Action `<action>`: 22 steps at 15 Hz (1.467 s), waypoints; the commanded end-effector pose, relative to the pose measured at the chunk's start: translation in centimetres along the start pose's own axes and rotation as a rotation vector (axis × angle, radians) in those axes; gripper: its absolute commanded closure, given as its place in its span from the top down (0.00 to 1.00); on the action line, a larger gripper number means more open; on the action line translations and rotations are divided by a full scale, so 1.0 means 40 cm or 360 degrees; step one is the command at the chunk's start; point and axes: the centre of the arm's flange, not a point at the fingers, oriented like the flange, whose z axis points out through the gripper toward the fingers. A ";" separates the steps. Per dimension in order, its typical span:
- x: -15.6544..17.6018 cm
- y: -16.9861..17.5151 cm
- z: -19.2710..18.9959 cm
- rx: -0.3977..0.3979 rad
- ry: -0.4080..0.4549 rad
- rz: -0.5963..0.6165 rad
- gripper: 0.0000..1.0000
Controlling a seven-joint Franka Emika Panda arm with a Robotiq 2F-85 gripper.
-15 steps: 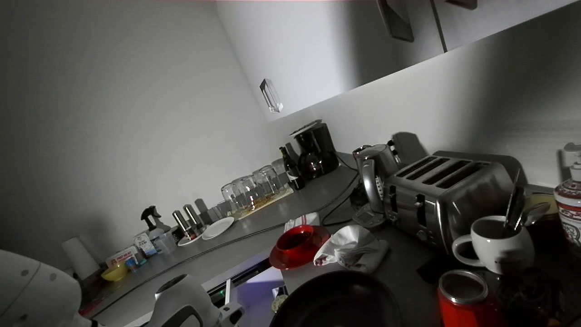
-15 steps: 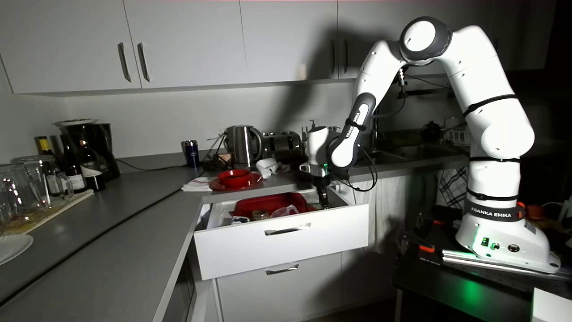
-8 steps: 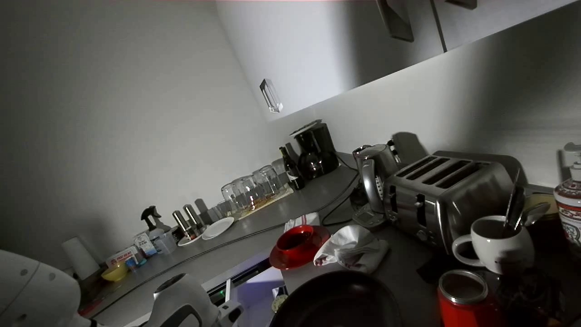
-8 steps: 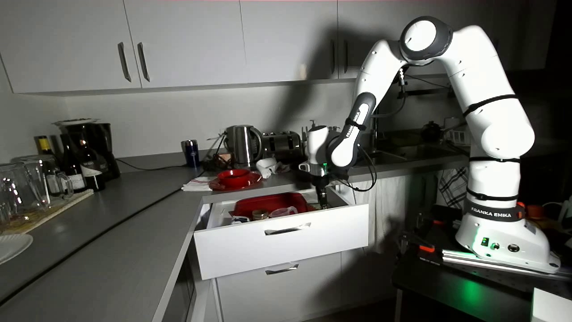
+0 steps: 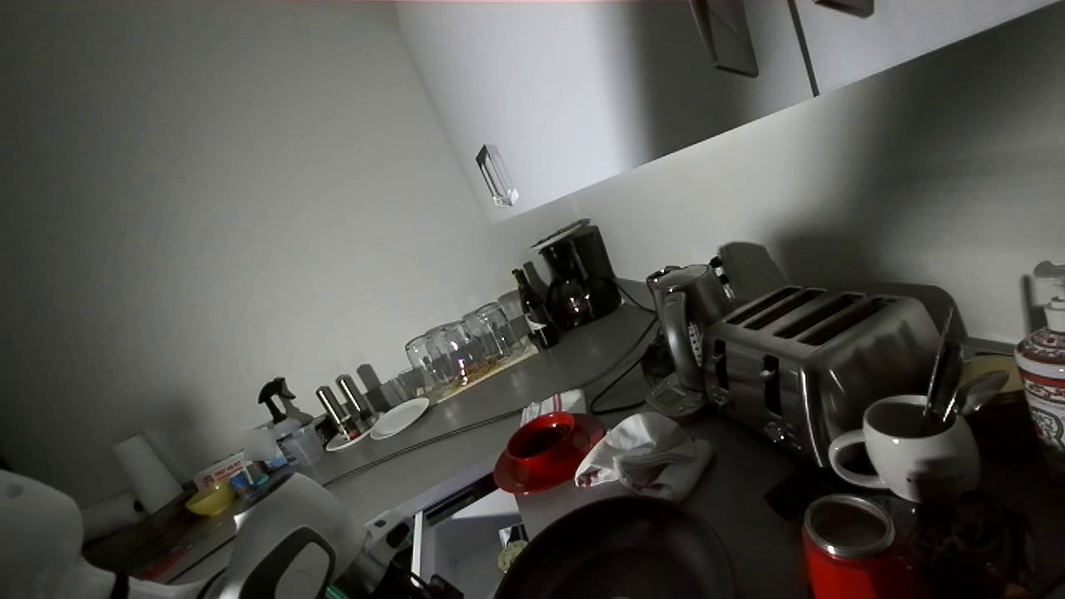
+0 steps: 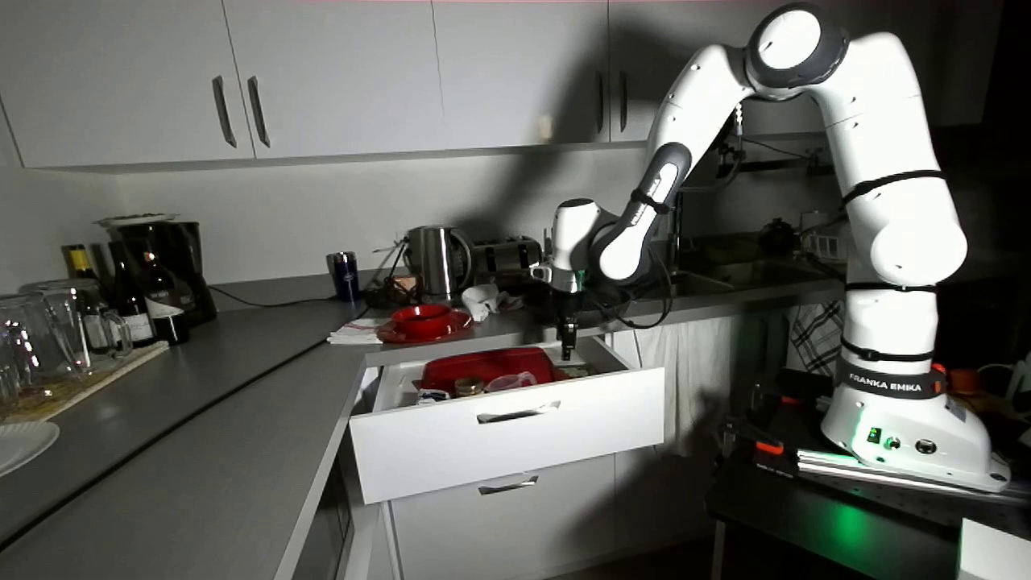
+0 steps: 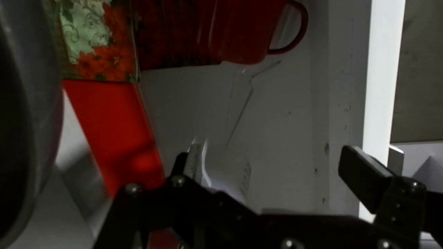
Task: Put the orange cup in the drawer
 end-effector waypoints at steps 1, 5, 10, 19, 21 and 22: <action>-0.025 -0.050 -0.166 -0.0119 0.0137 0.0027 1.00; -0.038 -0.115 -0.299 -0.0183 0.0246 0.0108 1.00; -0.077 -0.227 -0.387 -0.0102 0.0378 0.0371 1.00; -0.123 -0.315 -0.399 0.0093 0.0510 0.0756 1.00; -0.144 -0.333 -0.400 0.0106 0.0533 0.0810 1.00; -0.148 -0.334 -0.402 0.0107 0.0537 0.0820 1.00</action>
